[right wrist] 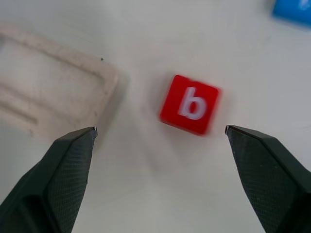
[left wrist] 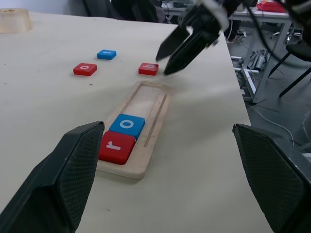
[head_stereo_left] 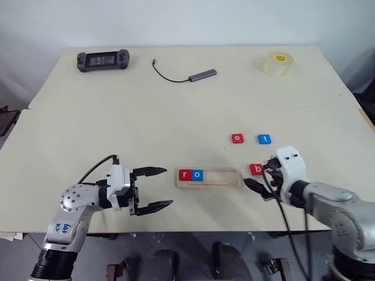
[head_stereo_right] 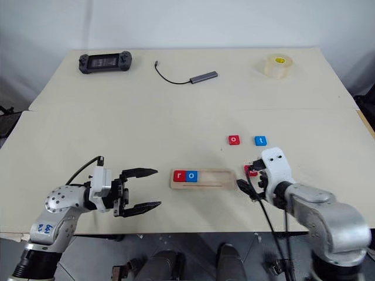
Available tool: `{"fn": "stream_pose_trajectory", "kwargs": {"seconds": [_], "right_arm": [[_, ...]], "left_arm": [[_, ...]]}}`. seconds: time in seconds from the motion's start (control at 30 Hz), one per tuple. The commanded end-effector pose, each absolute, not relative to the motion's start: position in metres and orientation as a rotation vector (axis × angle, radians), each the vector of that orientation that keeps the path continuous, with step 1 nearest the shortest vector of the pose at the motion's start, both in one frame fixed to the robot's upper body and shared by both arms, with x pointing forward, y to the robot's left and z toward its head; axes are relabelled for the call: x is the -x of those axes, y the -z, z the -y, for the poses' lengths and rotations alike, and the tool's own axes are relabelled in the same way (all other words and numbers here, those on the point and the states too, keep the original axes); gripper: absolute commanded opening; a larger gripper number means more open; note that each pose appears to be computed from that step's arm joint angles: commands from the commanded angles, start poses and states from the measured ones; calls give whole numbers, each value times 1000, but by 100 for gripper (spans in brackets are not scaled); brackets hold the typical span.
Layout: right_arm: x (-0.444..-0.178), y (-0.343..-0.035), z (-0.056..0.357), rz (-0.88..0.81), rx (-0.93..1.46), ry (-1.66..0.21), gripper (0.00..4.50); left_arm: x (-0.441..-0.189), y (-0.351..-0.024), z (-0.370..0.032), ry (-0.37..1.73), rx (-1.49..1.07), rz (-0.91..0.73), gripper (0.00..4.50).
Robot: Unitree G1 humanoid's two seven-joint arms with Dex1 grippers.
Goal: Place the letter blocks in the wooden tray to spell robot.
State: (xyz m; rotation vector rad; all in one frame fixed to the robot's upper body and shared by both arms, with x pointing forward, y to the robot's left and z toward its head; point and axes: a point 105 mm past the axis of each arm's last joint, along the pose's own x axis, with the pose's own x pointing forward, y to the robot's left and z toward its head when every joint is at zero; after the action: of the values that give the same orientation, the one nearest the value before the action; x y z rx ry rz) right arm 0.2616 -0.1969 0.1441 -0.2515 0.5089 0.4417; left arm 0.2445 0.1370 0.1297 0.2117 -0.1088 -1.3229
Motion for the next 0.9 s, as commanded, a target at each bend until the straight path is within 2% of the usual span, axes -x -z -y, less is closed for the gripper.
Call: {"fn": "stream_pose_trajectory", "kwargs": {"seconds": [0.03,0.17,0.3,0.53,0.7,0.8,0.9], "right_arm": [[-255,-169,194,-328,488,-736,447],[-262,-162,211,-274,638,-905,447],[-287,-146,228,-275,717,-1074,447],[-320,-127,231,-280,739,-1173,447],[-330,-118,220,-248,708,-1205,447],[-332,-114,216,-248,679,-1217,388],[-330,-111,214,-271,657,-1236,285]], "left_arm": [[-243,-137,-140,1343,-224,138,450],[-246,-138,-140,1344,-238,145,450],[-252,-145,-137,1337,-268,169,450],[-246,-146,-143,1313,-295,175,450],[-243,-147,-145,1288,-300,171,450],[-241,-147,-145,1277,-300,167,450],[-240,-147,-148,1265,-301,162,450]]}}
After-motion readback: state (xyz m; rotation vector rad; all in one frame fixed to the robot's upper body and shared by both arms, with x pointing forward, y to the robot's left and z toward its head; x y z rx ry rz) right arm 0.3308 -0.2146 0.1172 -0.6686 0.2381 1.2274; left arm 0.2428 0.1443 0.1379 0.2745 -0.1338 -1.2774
